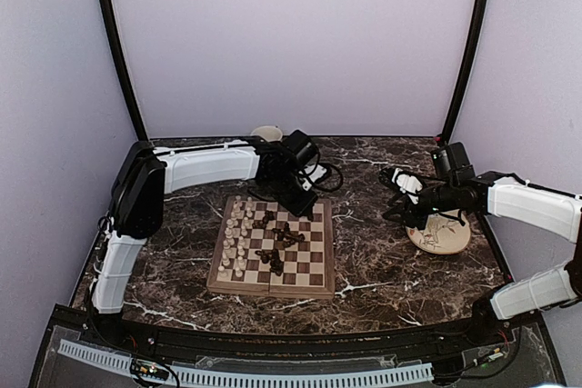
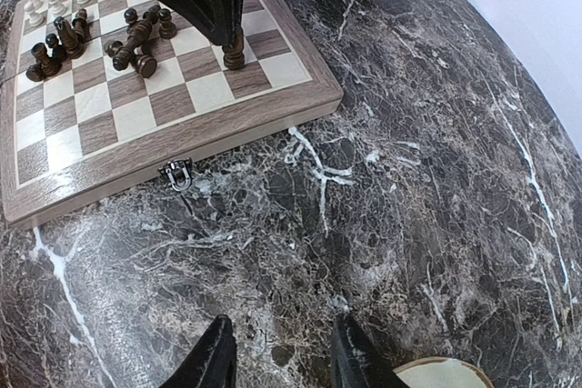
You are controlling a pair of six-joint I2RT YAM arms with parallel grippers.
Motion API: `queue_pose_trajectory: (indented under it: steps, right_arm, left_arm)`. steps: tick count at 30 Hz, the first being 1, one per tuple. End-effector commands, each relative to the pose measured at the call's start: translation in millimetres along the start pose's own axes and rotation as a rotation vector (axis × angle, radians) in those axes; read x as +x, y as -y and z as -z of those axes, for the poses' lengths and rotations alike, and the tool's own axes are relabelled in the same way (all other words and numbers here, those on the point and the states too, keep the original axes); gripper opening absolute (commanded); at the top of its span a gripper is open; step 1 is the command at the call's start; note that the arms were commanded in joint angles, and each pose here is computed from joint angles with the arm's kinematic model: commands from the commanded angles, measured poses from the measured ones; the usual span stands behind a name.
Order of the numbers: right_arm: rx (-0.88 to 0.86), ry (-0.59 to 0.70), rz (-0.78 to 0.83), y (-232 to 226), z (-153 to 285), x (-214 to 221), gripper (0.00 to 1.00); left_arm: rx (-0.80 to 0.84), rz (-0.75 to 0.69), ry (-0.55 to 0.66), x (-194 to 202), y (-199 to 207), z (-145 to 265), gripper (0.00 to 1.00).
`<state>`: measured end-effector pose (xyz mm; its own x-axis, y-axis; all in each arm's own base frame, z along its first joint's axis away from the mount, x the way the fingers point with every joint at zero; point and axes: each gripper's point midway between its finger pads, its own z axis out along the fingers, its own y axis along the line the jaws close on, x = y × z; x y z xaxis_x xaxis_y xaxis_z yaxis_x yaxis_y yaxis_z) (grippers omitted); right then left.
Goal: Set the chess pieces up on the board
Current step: Place the knight at b8.
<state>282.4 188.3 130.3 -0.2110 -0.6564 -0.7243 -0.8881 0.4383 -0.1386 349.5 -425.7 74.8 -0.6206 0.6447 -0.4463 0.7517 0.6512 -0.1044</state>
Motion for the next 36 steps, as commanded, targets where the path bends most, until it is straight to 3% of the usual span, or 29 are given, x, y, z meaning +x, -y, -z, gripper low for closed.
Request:
queue_pose_trajectory:
  steps: [1,14,28,36]
  right_arm:
    - [0.028,0.021,0.022,7,4,-9,0.36]
    - [0.027,0.014,0.020,7,2,-7,0.36]
    - [0.019,0.005,0.018,7,0,-5,0.36]
    - [0.016,0.002,0.018,7,-1,-4,0.36]
  left_arm:
    - [0.031,-0.047,0.031,-13,14,5,0.00]
    - [-0.001,-0.065,0.016,-13,19,-6,0.03]
    - [-0.018,-0.062,0.017,-15,17,-10,0.27]
    - [-0.023,-0.056,0.026,-17,17,-13,0.30]
